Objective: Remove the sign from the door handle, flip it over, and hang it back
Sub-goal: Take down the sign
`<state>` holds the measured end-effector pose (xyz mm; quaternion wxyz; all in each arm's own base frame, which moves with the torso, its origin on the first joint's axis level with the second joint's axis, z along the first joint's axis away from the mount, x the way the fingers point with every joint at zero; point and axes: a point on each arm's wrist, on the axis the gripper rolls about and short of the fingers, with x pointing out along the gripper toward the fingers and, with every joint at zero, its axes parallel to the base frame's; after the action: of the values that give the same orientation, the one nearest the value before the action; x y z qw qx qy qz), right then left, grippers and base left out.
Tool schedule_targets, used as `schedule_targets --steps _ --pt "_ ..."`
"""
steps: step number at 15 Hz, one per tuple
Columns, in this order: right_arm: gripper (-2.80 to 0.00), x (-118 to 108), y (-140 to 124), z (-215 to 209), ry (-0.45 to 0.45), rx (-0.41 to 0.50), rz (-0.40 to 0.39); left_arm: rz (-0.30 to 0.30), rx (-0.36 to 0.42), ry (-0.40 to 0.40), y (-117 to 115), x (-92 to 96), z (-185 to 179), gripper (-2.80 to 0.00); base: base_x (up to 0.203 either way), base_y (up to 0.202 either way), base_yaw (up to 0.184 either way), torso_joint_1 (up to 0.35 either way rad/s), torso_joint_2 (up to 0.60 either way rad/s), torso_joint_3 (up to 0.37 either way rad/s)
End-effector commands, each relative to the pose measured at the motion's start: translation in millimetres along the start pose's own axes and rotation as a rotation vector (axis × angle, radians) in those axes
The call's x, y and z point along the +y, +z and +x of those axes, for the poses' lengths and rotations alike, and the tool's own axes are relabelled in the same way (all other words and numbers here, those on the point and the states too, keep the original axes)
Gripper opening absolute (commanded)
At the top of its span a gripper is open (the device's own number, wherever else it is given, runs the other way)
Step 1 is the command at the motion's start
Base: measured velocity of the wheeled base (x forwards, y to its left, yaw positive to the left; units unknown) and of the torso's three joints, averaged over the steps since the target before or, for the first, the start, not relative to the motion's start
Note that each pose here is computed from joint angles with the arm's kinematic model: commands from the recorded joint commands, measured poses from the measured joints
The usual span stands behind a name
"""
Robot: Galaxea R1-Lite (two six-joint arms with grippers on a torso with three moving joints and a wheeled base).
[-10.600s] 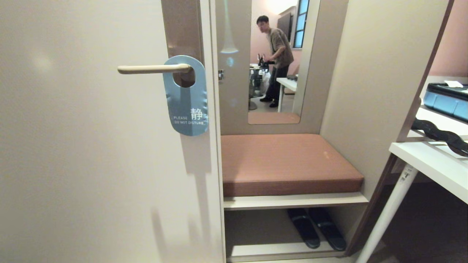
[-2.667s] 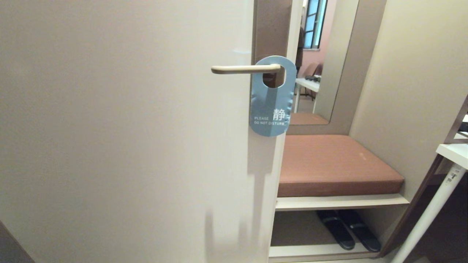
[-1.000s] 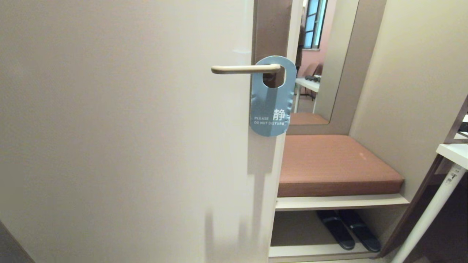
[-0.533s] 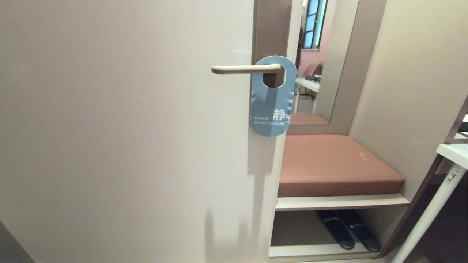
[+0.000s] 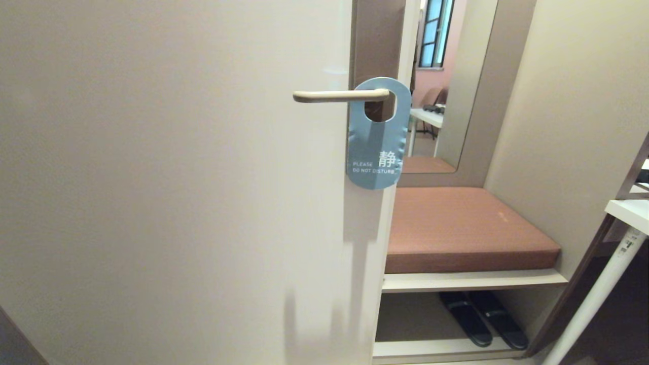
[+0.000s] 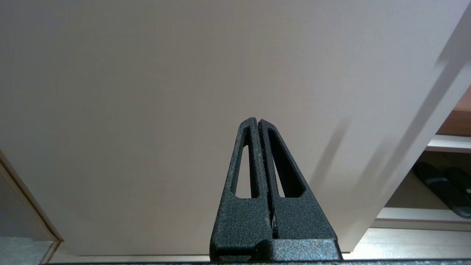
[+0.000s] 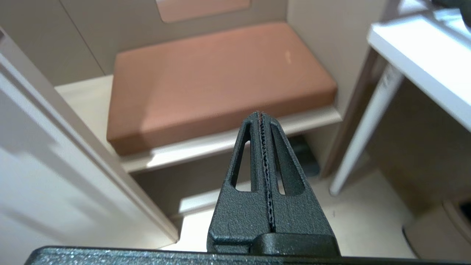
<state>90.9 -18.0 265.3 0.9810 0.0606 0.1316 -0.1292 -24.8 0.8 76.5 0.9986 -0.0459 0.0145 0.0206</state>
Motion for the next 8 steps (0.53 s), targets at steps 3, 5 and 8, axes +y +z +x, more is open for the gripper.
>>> schedule_targets --steps 3,5,8 --pt "-2.80 4.0 11.4 41.7 0.024 0.034 -0.011 0.000 0.001 0.002 0.0 0.0 0.1 -2.80 0.000 0.000 0.000 0.000 0.00 0.000" --pt "-2.80 -0.4 16.6 51.4 0.121 0.048 0.008 0.000 0.001 0.002 0.0 0.0 0.1 -2.80 0.000 0.000 0.000 0.000 0.00 0.000" --pt "-2.80 -14.4 21.9 69.6 0.302 0.054 0.023 -0.001 0.003 0.000 -0.2 0.0 0.1 -2.80 0.000 0.000 0.000 0.000 0.00 0.000"
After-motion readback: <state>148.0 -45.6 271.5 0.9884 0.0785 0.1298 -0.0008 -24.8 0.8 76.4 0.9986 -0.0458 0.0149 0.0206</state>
